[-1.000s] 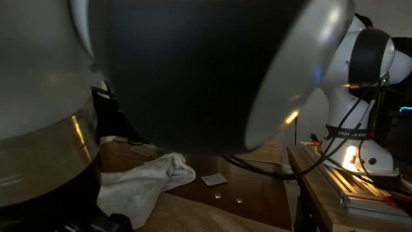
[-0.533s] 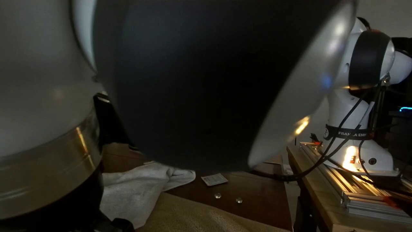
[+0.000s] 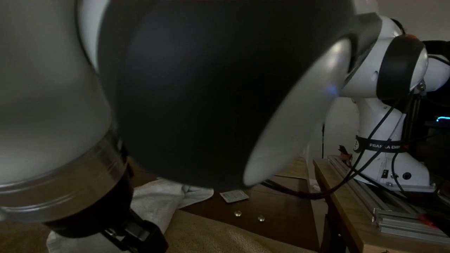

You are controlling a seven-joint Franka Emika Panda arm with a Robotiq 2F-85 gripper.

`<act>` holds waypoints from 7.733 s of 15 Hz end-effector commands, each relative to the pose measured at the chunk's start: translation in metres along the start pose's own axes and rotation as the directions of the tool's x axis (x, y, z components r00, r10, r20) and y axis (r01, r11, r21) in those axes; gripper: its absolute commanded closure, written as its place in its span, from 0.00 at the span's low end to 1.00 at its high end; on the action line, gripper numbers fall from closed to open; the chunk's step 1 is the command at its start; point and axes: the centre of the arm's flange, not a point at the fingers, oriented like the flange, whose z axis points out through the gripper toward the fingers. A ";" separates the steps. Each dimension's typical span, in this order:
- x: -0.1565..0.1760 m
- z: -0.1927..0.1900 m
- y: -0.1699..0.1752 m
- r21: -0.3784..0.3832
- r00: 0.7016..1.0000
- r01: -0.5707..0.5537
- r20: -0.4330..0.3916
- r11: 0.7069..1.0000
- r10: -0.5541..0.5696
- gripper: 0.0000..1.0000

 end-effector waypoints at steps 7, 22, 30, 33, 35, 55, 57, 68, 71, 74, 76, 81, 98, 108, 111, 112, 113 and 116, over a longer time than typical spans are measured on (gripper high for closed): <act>0.035 -0.020 -0.034 -0.008 0.946 -0.266 0.190 0.964 0.263 0.00; 0.090 0.017 -0.026 -0.168 0.962 -0.250 0.068 0.953 0.264 0.00; 0.098 -0.015 -0.028 -0.159 0.946 -0.324 -0.074 0.933 0.316 0.00; 0.105 -0.013 -0.020 -0.195 0.942 -0.330 -0.138 0.924 0.307 0.00; 0.108 -0.012 -0.015 -0.216 0.940 -0.329 -0.170 0.919 0.296 0.00; 0.064 0.011 0.012 -0.240 0.919 -0.379 0.018 0.894 0.394 0.99; 0.042 0.015 0.022 -0.233 0.893 -0.422 0.058 0.876 0.446 0.99; -0.096 0.041 0.068 -0.057 0.599 -0.787 0.165 0.614 0.784 0.99; -0.120 0.043 0.061 -0.018 0.490 -0.865 0.188 0.502 0.851 0.99; -0.137 0.038 0.050 -0.010 0.361 -0.928 0.224 0.372 0.905 0.99; -0.138 0.033 0.048 -0.027 0.269 -0.958 0.249 0.284 0.931 0.99; -0.149 0.013 0.045 -0.099 0.112 -0.985 0.273 0.143 0.955 0.99; -0.059 -0.065 0.060 -0.023 0.614 -0.770 -0.301 0.638 0.730 0.99; -0.069 -0.023 0.074 0.163 0.409 -0.877 -0.235 0.451 0.882 0.99; -0.069 -0.014 0.074 0.215 0.351 -0.897 -0.188 0.387 0.917 0.99; -0.031 -0.027 0.101 0.161 0.396 -0.887 -0.214 0.432 0.893 0.99; -0.031 -0.025 0.102 0.162 0.394 -0.889 -0.210 0.429 0.895 0.97; -0.030 -0.023 0.101 0.160 0.396 -0.888 -0.208 0.430 0.894 0.97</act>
